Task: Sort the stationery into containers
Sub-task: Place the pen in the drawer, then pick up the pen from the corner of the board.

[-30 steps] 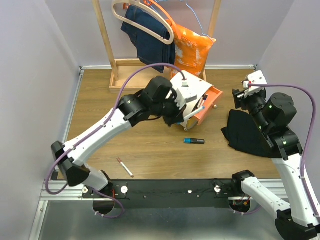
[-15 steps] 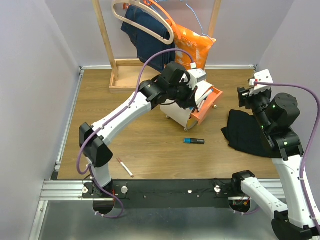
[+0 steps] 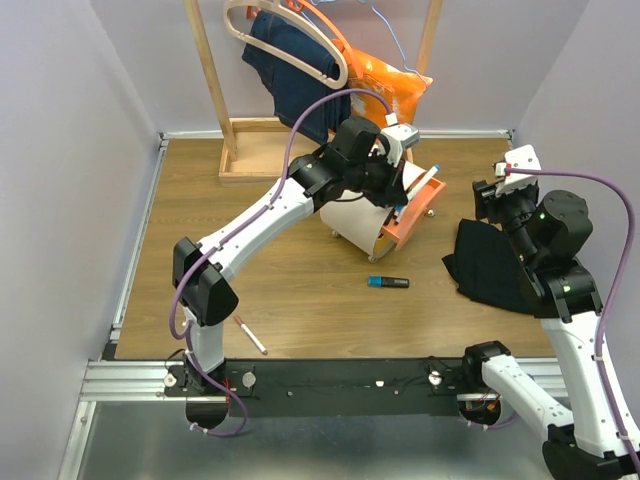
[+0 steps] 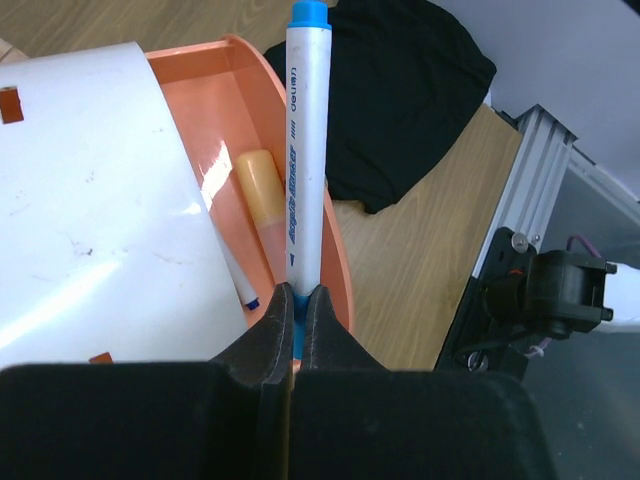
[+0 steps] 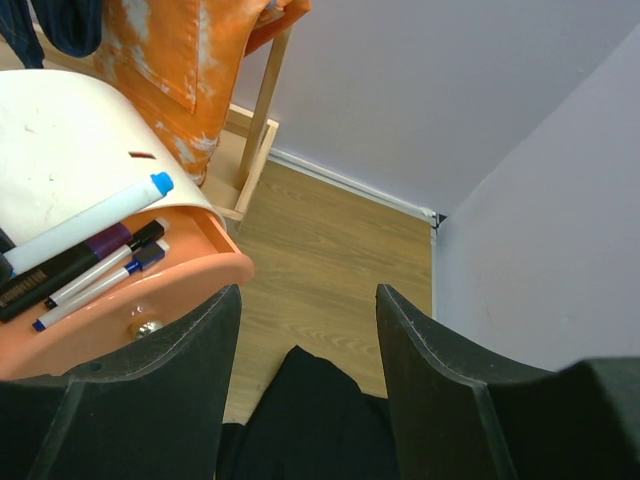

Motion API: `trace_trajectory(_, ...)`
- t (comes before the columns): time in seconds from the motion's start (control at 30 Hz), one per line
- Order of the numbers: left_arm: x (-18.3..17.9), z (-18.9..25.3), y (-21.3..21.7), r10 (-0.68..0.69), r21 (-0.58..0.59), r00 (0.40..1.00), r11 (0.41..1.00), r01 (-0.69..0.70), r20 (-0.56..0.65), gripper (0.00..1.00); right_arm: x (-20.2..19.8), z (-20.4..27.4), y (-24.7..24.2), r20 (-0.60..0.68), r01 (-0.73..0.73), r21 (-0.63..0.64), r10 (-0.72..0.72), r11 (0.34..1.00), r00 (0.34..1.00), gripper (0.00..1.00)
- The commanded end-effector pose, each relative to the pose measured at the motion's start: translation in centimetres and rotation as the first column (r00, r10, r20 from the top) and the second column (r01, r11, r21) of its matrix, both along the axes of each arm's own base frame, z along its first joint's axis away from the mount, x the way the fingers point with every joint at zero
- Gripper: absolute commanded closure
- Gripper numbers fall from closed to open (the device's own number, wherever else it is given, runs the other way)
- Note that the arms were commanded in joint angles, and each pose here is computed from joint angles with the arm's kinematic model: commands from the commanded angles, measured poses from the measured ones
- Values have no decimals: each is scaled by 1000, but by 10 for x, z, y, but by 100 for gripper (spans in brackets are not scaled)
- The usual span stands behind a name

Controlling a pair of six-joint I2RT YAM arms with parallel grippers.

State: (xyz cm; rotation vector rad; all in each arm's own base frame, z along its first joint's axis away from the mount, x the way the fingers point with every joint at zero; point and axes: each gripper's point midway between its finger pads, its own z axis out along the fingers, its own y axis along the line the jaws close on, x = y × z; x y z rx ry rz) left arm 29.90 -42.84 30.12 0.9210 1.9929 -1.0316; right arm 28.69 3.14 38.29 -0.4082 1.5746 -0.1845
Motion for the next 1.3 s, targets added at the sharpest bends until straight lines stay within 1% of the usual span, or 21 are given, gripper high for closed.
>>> trace_trajectory(0.0, 7, 12, -13, 9, -47, 1000, 999, -9, 1, 100, 0, -2, -1, 10, 4, 23, -5, 1000, 1000, 36)
trace_trajectory(0.07, 15, 15, -15, 44, -48, 999, 998, -43, 5, 87, 1, -1, -1, 13, 6, 26, -6, 1000, 1000, 36)
trace_trajectory(0.1, 19, 16, -14, 70, -44, 997, 997, -70, 8, 77, 1, -2, -1, 11, 6, 26, -6, 1000, 1000, 36)
trace_trajectory(0.13, 23, 18, -14, 91, -47, 996, 995, -90, 14, 62, 1, -4, -1, 8, 6, 26, -6, 1000, 1000, 36)
trace_trajectory(0.17, 26, 22, -13, 109, -49, 994, 993, -107, 22, 54, 1, -3, -1, 10, 6, 26, -6, 1000, 1000, 36)
trace_trajectory(0.23, 27, 30, -14, 109, -63, 993, 992, -107, 38, 46, 2, -5, -2, 6, 11, 27, -11, 1000, 1000, 36)
trace_trajectory(0.43, 21, 59, -8, 106, -105, 990, 990, -96, 90, 35, 3, -6, -3, 2, 15, 24, -15, 1000, 1000, 36)
trace_trajectory(0.6, 4, 87, 22, 76, -77, 974, 995, -60, 216, 30, 0, -11, 1, -18, -13, 22, 14, 1000, 1000, 36)
trace_trajectory(0.7, -10, 70, 69, 77, 32, 968, 996, -87, 240, 27, -4, -20, 6, -54, -45, 15, 46, 999, 997, 34)
trace_trajectory(0.77, -30, 27, 112, 11, 187, 975, 981, -54, 221, 28, -8, -24, 16, -76, -103, 11, 104, 995, 992, 33)
trace_trajectory(0.8, -35, 10, 131, -98, 295, 954, 955, 10, 285, 27, -9, -26, 17, -86, -114, 11, 114, 993, 990, 33)
trace_trajectory(0.83, -58, -25, 165, -169, 411, 964, 909, 72, 205, 28, -10, -30, 19, -104, -123, 9, 123, 992, 987, 33)
trace_trajectory(0.87, -62, -42, 190, -242, 479, 950, 869, 122, 197, 28, -11, -32, 22, -111, -141, 10, 141, 990, 984, 32)
trace_trajectory(0.9, -68, -58, 210, -391, 554, 893, 805, 214, 223, 28, -13, -34, 23, -120, -152, 12, 152, 988, 981, 31)
trace_trajectory(0.93, -95, -84, 242, -482, 611, 863, 733, 299, 155, 28, -13, -36, 25, -126, -161, 12, 161, 987, 979, 30)
trace_trajectory(1.0, -106, -106, 283, -582, 661, 801, 658, 360, 142, 27, -16, -45, 32, -155, -208, 11, 207, 978, 966, 29)
trace_trajectory(1.03, -123, -125, 302, -724, 717, 676, 544, 436, 138, 27, -17, -46, 35, -161, -225, 13, 224, 974, 961, 28)
trace_trajectory(1.1, -134, -145, 323, -827, 765, 550, 427, 483, 114, 28, -17, -52, 40, -179, -251, 24, 251, 968, 951, 27)
trace_trajectory(1.13, -145, -162, 332, -889, 789, 450, 337, 513, 87, 30, -16, -53, 42, -182, -258, 27, 258, 966, 949, 27)
trace_trajectory(1.23, -163, -190, 338, -936, 778, 346, 259, 572, 58, 33, -15, -56, 45, -190, -274, 35, 276, 961, 942, 26)
trace_trajectory(1.27, -166, -196, 338, -953, 778, 296, 228, 585, 56, 34, -14, -58, 46, -196, -278, 32, 279, 960, 940, 26)
